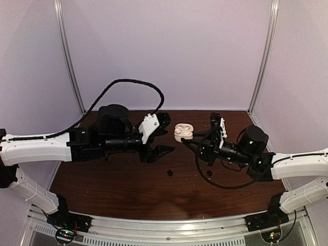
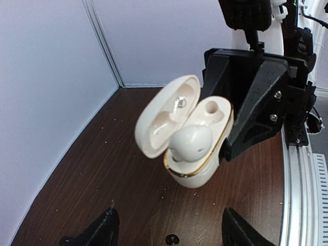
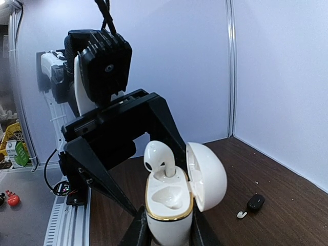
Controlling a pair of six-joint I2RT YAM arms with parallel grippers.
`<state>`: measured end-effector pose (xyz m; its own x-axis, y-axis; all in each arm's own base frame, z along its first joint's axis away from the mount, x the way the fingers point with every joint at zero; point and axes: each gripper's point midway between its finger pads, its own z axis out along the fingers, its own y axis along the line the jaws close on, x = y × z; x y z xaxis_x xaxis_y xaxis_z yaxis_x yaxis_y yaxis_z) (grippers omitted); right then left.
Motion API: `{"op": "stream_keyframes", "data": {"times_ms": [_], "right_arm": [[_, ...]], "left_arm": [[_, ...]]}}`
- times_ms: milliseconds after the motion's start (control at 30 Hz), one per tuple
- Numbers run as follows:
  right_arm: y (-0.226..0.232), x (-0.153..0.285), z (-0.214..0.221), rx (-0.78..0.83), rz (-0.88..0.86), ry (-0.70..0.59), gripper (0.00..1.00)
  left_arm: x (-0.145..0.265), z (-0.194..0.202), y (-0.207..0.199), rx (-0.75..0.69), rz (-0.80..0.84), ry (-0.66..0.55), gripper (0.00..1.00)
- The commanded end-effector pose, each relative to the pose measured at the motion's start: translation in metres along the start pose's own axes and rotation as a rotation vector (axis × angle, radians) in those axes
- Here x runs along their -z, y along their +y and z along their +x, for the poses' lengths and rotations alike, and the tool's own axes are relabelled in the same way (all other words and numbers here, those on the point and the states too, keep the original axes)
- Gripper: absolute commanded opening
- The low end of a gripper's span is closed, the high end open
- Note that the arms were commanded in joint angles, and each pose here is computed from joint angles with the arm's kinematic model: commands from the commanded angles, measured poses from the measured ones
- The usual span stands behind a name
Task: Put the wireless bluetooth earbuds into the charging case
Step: Insert the left earbud into the left side groove of the charging case, then adjust the left earbud in the left side groove of the charging case.
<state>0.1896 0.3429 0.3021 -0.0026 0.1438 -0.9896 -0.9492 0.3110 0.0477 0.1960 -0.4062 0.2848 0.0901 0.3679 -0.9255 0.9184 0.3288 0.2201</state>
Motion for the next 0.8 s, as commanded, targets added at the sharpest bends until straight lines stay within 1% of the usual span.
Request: {"op": "stream_keyframes", "data": {"times_ms": [0, 133, 167, 300, 433, 533, 667, 767], "right_arm": [[0.006, 0.011, -0.003, -0.048, -0.036, -0.033, 0.00], [0.010, 0.017, 0.003, -0.077, -0.058, -0.021, 0.00], [0.011, 0.017, 0.004, -0.078, -0.062, -0.016, 0.00], [0.006, 0.019, 0.003, -0.074, -0.051, 0.002, 0.00], [0.003, 0.019, 0.005, -0.090, -0.056, 0.018, 0.00], [0.005, 0.018, 0.010, -0.100, -0.072, 0.034, 0.00], [0.010, 0.016, 0.013, -0.098, -0.104, 0.050, 0.00], [0.013, 0.013, 0.015, -0.089, -0.129, 0.063, 0.00]], "left_arm": [[0.019, -0.028, 0.011, 0.042, -0.008, -0.113, 0.76], [0.020, -0.027, 0.002, 0.089, 0.055, -0.104, 0.96], [0.022, -0.027, -0.001, 0.099, 0.073, -0.114, 0.97], [0.032, -0.028, 0.000, 0.143, 0.090, -0.149, 0.98], [0.056, -0.038, 0.011, 0.157, 0.081, -0.224, 0.98], [0.069, -0.035, 0.024, 0.164, 0.073, -0.245, 0.98], [0.072, -0.031, 0.029, 0.158, 0.074, -0.234, 0.98], [0.069, -0.035, 0.023, 0.166, 0.121, -0.229, 0.98]]}}
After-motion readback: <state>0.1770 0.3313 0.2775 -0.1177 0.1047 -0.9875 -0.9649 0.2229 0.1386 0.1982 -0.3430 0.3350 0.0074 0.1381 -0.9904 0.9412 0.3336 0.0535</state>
